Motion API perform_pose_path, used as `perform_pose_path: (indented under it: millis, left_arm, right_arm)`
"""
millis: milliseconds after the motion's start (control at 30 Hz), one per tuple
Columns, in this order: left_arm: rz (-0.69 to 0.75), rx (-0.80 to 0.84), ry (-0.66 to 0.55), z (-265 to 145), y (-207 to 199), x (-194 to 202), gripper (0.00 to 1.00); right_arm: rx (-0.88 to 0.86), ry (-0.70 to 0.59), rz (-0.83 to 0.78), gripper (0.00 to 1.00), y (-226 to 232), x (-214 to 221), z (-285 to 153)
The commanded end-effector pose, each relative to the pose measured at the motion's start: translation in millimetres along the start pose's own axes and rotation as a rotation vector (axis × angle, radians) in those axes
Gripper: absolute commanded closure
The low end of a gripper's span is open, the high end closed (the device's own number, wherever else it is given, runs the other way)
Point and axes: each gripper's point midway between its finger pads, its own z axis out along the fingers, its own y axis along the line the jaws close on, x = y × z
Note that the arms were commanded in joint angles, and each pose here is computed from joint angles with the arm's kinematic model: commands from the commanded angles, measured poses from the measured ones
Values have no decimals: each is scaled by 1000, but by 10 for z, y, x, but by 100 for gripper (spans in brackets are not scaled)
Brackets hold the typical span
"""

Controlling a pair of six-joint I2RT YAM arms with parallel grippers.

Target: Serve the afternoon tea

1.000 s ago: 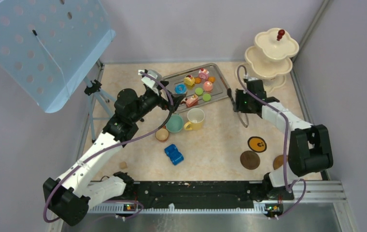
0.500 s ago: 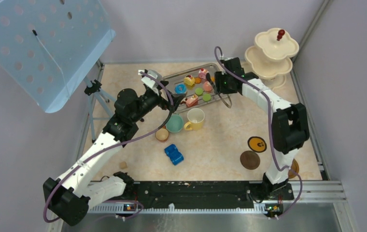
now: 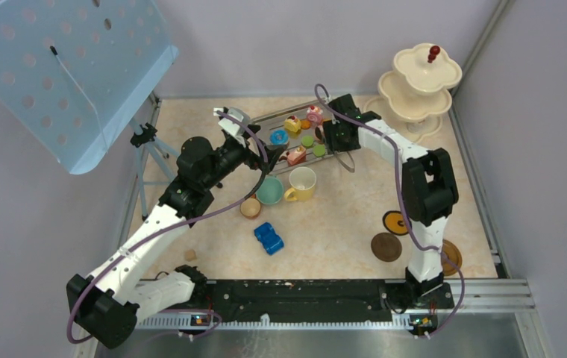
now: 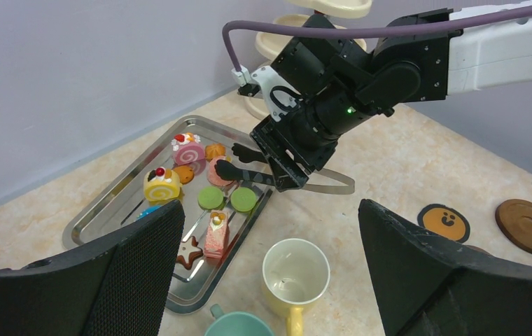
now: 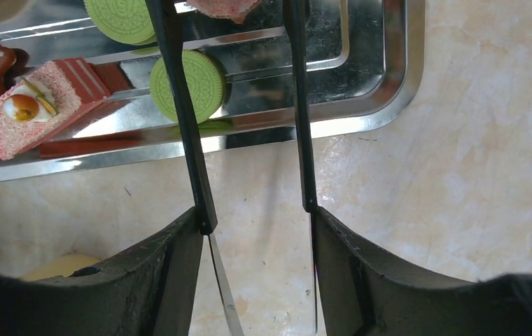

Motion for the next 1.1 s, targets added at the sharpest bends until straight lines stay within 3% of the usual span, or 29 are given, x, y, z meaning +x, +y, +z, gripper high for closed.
perform_pose_path:
  millis: [0,667,1067]
  left_arm:
    - [11,-1,-31,9,-5,-73,1]
    - [16,-6,-33,-3,3,-90,1]
    - [12,-3,-34,-2,-6,-88,1]
  right_arm:
    - [10,-67,-19,44,61,-281,-19]
    - [66,-38,-61,45,147,-291,253]
    - [95,-129,-27,65,68,-405,-172]
